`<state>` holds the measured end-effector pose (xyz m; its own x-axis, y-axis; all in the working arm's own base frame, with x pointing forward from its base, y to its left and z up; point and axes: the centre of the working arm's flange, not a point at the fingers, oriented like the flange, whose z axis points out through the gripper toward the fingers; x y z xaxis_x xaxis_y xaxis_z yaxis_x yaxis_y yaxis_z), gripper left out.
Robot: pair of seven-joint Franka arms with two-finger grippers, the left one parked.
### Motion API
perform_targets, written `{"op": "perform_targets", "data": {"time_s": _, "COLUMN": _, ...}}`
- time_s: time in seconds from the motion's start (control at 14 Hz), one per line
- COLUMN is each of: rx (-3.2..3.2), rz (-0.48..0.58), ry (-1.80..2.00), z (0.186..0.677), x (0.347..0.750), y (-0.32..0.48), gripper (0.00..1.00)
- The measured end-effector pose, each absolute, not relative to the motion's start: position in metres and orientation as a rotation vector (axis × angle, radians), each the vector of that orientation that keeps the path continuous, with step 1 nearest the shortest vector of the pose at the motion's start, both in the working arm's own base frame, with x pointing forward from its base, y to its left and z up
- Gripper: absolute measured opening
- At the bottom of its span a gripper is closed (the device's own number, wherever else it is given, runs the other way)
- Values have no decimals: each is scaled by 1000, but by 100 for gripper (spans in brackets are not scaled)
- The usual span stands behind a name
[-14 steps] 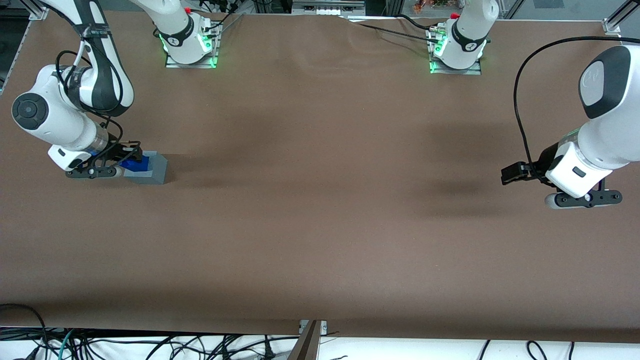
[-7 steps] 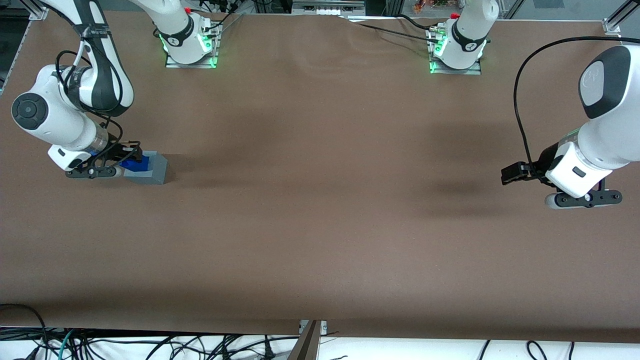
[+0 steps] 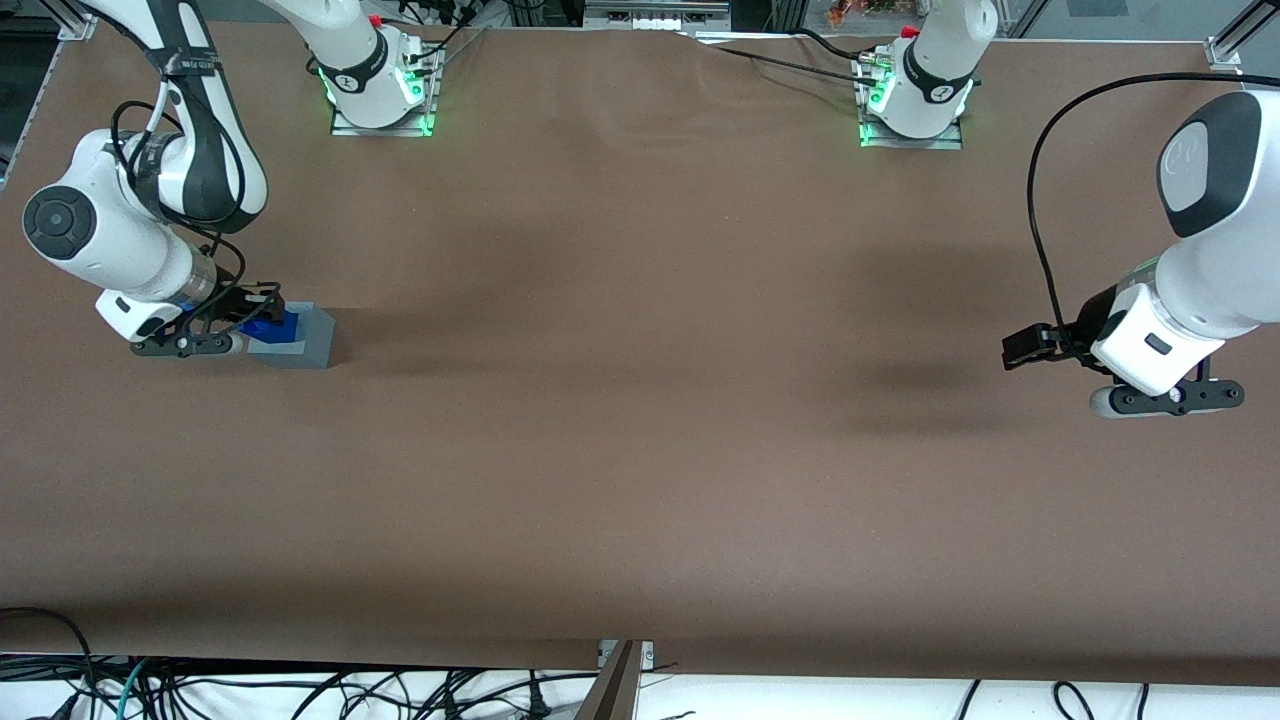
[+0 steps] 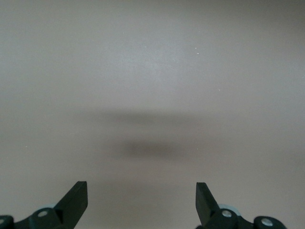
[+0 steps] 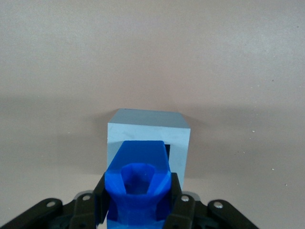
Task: Insert blue part into gray base with right arm
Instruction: 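Lower and press the blue part down into the gray base hole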
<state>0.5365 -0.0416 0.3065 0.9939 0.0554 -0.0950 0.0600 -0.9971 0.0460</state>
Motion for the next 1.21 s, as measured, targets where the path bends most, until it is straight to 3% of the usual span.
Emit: {"op": "perform_targets", "data": {"time_s": 1.21, "rx": 3094, "rz": -145, "ry": 70, "z": 306, "x": 536, "y": -43, "gripper": 50}}
